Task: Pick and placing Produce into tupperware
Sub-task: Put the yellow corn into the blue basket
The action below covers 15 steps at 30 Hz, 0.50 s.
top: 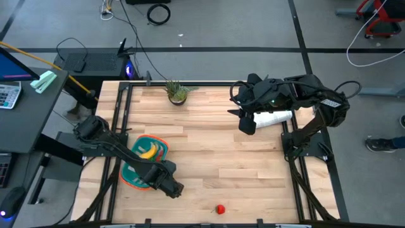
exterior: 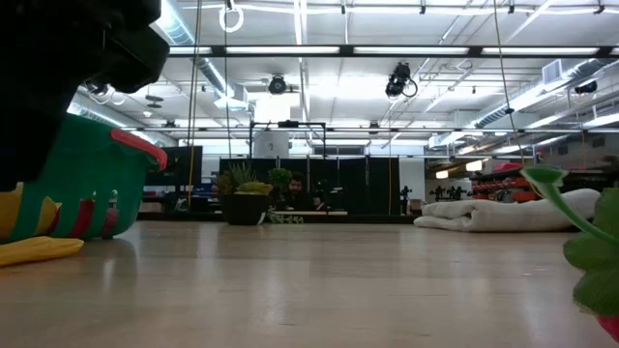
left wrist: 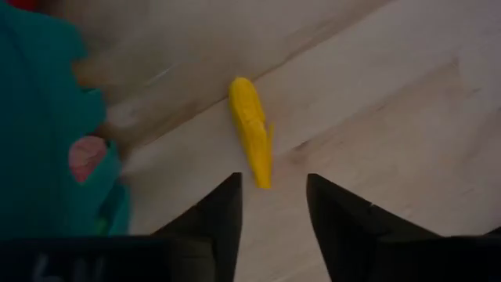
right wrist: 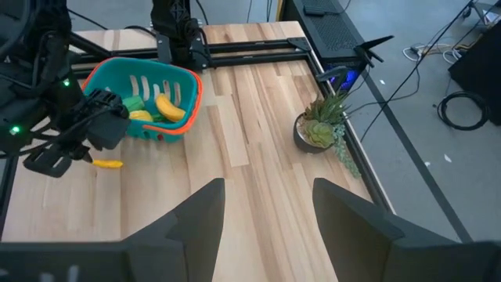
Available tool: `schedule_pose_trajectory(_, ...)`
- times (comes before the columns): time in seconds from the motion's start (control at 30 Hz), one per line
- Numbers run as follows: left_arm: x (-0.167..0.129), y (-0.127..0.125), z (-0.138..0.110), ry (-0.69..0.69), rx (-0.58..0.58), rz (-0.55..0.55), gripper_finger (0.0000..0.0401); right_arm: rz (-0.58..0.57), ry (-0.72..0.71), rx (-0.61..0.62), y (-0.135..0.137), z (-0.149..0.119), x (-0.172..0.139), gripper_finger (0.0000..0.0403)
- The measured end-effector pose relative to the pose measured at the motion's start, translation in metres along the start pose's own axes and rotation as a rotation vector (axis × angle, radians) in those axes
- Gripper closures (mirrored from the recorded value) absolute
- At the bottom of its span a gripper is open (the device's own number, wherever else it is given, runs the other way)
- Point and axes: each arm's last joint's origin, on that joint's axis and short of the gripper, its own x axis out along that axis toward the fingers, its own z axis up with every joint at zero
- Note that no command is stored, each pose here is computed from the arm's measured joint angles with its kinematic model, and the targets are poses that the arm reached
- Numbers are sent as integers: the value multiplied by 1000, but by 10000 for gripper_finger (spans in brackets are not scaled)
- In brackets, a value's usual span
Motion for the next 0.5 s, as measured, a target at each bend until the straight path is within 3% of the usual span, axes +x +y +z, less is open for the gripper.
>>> schedule_pose_trajectory(0.27, 4, 6, 6, -10, -17, 58, 180, 0, -3, 0, 0, 0, 0, 199)
schedule_pose_trajectory(0.5, 7, 4, 15, -14, -56, 43, 169, 0, -5, -6, 0, 0, 0, 199)
